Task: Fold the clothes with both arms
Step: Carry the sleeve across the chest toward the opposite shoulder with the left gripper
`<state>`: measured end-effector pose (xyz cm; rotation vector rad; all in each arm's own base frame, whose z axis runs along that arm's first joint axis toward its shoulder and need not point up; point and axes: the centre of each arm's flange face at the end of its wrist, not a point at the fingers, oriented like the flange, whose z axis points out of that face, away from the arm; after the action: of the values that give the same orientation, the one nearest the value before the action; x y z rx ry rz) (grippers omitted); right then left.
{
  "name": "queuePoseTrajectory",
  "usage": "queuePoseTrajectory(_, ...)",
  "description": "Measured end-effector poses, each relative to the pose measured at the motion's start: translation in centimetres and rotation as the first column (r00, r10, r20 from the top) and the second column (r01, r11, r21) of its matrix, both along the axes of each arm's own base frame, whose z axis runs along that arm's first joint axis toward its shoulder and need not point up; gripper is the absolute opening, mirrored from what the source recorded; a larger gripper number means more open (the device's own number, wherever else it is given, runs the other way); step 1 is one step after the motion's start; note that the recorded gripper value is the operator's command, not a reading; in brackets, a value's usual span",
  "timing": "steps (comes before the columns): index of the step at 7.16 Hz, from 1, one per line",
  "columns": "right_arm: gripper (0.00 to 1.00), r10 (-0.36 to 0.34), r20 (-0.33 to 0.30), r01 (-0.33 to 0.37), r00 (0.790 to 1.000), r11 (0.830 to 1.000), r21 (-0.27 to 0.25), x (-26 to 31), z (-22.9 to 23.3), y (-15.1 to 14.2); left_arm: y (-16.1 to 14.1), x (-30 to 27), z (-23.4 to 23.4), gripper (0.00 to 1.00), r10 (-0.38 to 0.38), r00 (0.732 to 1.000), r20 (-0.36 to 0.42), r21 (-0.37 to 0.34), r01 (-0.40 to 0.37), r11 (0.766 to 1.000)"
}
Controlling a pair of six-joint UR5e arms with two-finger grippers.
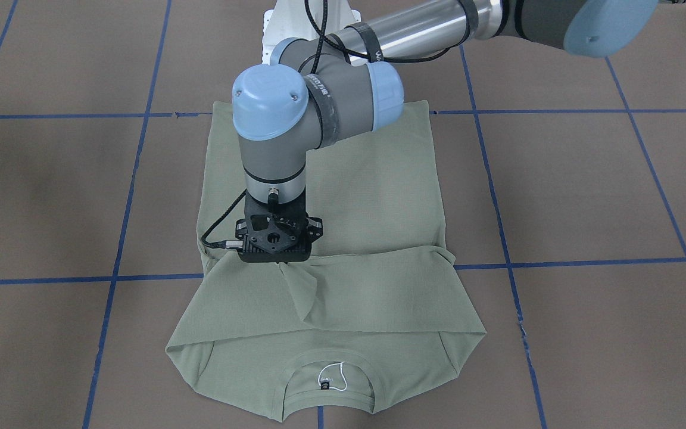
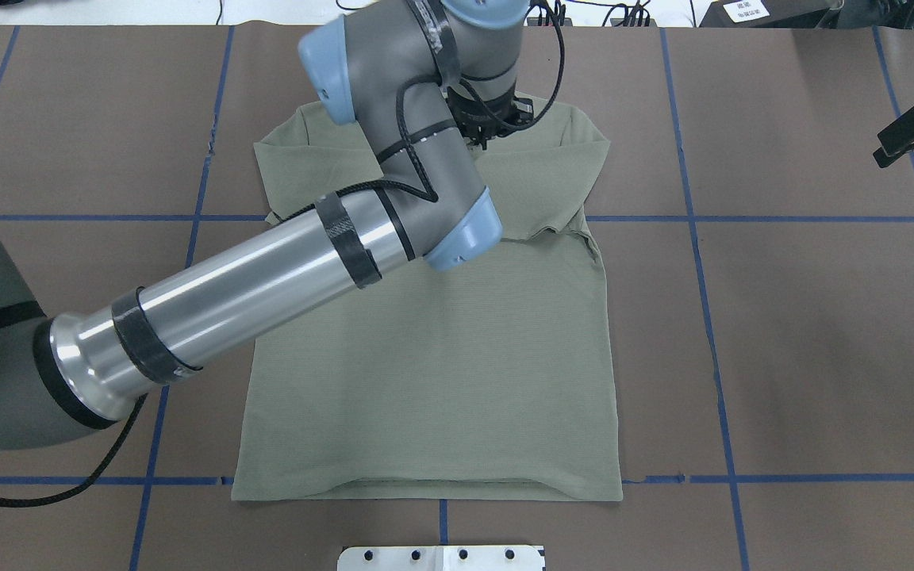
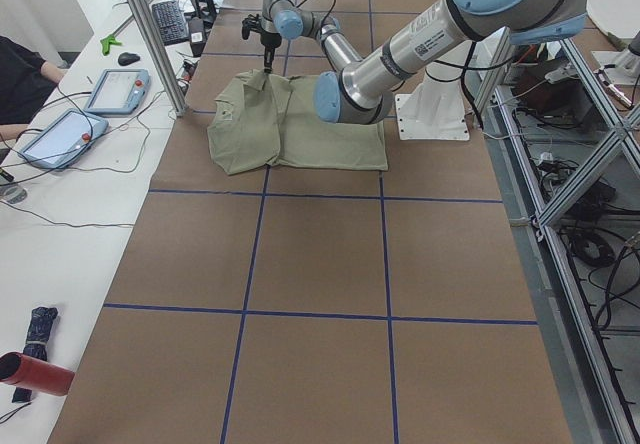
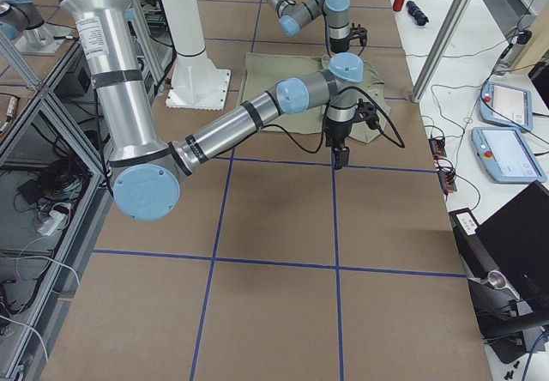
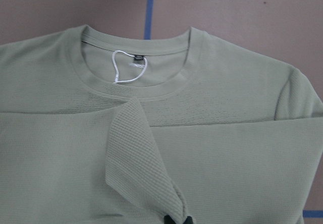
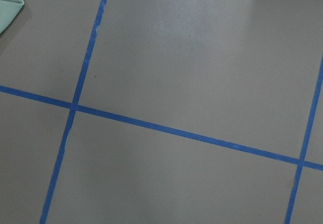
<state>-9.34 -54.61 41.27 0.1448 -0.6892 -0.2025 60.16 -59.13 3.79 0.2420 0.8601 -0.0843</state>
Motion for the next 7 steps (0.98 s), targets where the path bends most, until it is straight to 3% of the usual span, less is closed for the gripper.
queuePoseTrajectory(1,1.0,0.0,0.0,0.0,1.0,1.0,0.0,0.0,0.0,0.0,1.3,2.8,-0.2,0.0,0.009,1.0,-0.013,0.037,-0.009,0.999)
queuePoseTrajectory(3,1.0,0.001,0.0,-0.001,1.0,1.0,0.0,0.0,0.0,0.0,3.7,6.4,-0.7,1.0,0.039,0.998,-0.047,0.075,-0.035,0.997)
queuePoseTrajectory(5,1.0,0.002,-0.001,-0.002,1.0,1.0,-0.001,0.0,0.1,0.0,6.3,8.6,-1.0,1.0,0.056,0.993,-0.103,0.104,-0.045,0.994)
queuePoseTrajectory(7,1.0,0.006,0.0,-0.006,1.0,1.0,-0.004,-0.1,-0.1,-0.2,6.9,8.4,-1.6,1.0,0.083,0.991,-0.103,0.125,-0.07,0.99)
